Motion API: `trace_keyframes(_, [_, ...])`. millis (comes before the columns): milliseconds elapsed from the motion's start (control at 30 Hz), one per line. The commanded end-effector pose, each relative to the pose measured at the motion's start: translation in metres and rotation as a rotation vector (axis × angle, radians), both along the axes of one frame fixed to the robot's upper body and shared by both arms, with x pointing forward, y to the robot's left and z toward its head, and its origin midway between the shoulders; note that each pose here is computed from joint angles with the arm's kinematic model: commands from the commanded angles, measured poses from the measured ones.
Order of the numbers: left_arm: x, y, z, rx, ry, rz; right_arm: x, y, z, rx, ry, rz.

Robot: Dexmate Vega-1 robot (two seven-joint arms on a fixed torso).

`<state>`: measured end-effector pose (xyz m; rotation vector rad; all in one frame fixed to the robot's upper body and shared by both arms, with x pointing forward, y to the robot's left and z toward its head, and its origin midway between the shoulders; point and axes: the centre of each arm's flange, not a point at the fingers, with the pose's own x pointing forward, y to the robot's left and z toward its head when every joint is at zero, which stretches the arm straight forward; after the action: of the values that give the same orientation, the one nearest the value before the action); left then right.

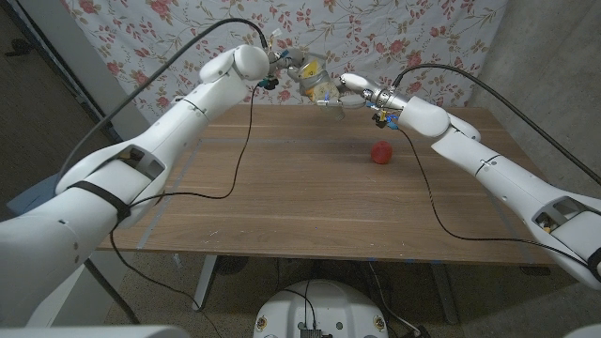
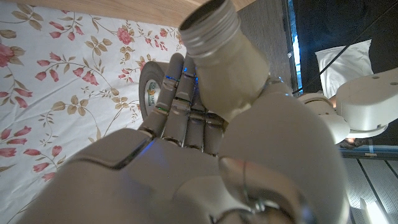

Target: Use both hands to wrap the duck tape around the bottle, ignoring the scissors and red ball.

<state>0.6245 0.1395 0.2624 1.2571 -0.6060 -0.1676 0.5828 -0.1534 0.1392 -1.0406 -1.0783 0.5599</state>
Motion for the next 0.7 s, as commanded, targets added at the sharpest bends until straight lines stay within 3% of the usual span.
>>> trace_keyframes(33, [-0.0080,0.0075,0.0050,-0.101,-0.022,-0.105,0.0079,0.0027,0.0030,-0.001,0.014,-0.004])
trace_keyframes(700, [-0.0067,0.0090,-0.0007,-0.028,-0.009,-0.067,0.0149,0.0026,0.0080,0.035,0.019,-0.012])
